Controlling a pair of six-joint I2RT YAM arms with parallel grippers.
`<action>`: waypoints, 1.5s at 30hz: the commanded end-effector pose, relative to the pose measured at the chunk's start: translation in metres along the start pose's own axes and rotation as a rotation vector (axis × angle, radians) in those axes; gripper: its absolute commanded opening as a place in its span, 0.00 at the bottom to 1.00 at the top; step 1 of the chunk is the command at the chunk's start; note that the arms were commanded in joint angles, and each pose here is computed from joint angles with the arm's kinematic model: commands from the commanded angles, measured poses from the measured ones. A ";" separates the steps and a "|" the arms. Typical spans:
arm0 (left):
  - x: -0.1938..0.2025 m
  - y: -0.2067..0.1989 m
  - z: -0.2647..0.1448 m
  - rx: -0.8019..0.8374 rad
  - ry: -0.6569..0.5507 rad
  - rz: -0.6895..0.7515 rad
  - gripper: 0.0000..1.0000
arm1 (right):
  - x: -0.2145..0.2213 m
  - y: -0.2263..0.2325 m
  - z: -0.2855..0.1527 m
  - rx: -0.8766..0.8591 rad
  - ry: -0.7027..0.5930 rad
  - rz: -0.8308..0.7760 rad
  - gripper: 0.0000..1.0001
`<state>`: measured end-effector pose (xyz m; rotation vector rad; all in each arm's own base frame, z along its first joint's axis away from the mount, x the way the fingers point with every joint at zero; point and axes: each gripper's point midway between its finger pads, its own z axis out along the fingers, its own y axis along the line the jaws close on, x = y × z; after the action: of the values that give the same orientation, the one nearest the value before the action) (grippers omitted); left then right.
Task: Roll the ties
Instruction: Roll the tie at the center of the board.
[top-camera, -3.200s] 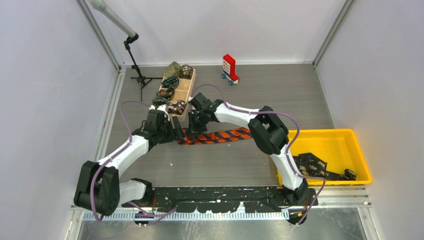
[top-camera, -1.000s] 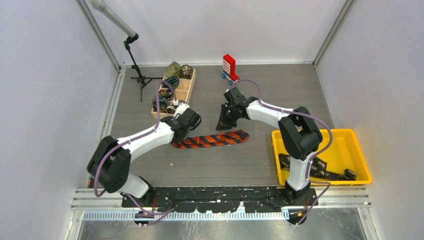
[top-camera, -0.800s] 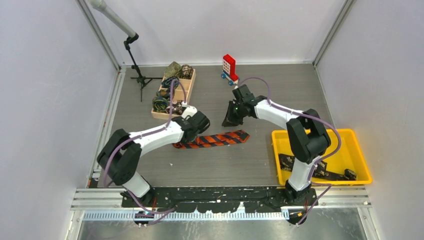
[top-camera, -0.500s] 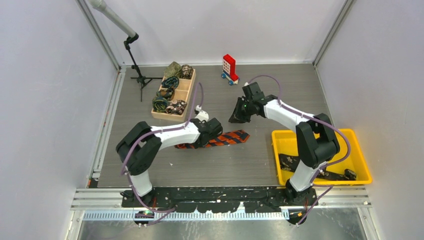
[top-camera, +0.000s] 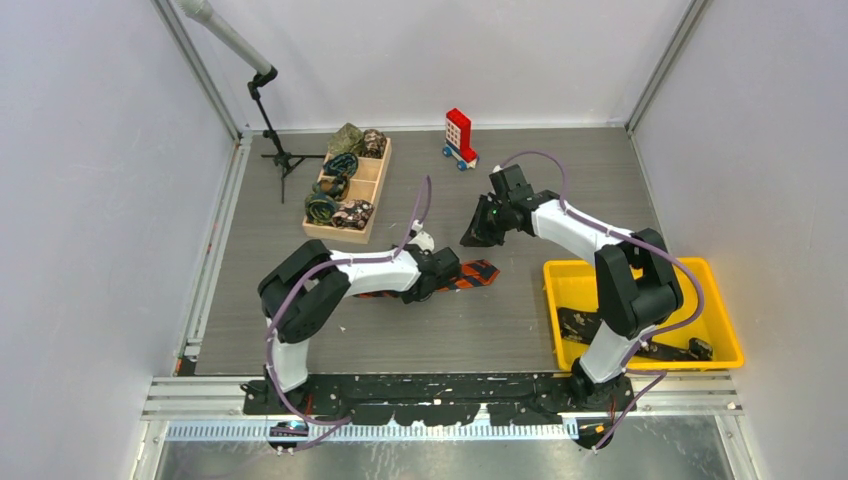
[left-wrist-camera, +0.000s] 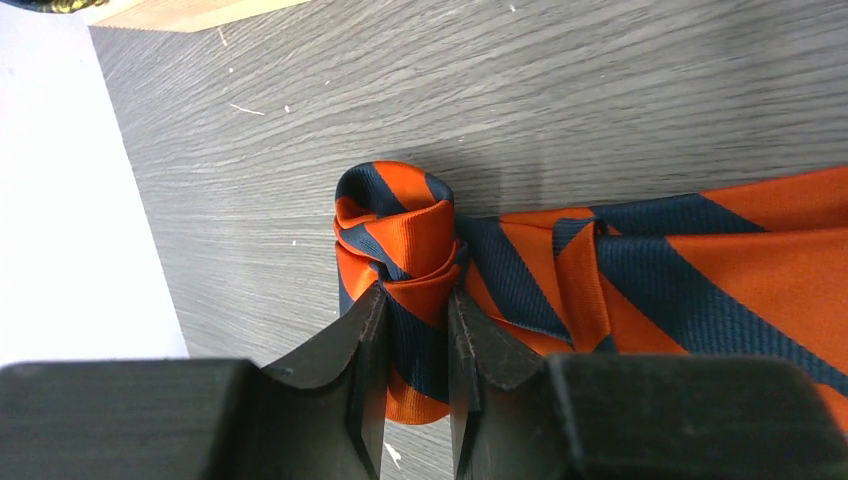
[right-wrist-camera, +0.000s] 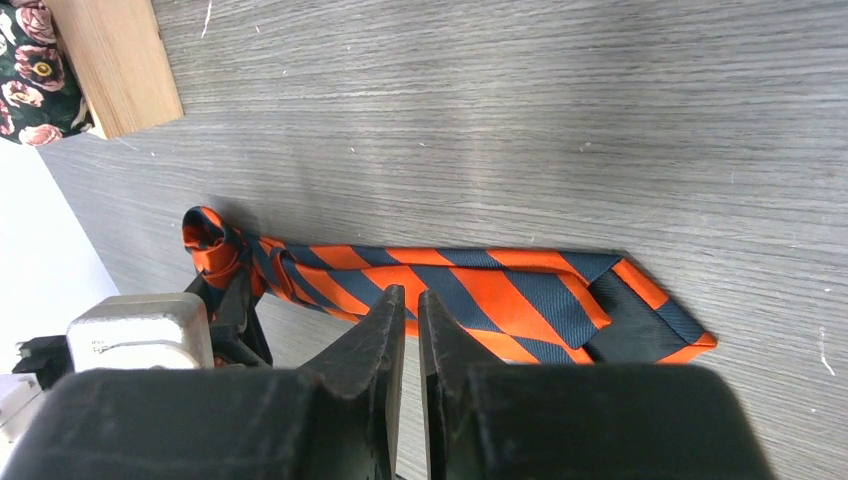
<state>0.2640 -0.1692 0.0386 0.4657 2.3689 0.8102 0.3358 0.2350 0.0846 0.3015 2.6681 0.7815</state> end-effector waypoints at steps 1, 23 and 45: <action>-0.005 -0.030 -0.005 0.117 0.024 -0.043 0.22 | -0.010 0.016 -0.014 -0.055 -0.044 -0.020 0.16; -0.027 -0.025 -0.033 0.207 0.007 -0.110 0.54 | -0.015 0.028 -0.016 -0.086 -0.037 -0.023 0.16; -0.032 0.045 -0.077 0.339 -0.127 -0.294 0.82 | 0.003 0.083 -0.017 -0.177 -0.021 -0.108 0.23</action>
<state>0.2500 -0.1993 0.1240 0.3153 2.3946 0.3100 0.3318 0.2716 0.1125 0.1804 2.6315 0.8838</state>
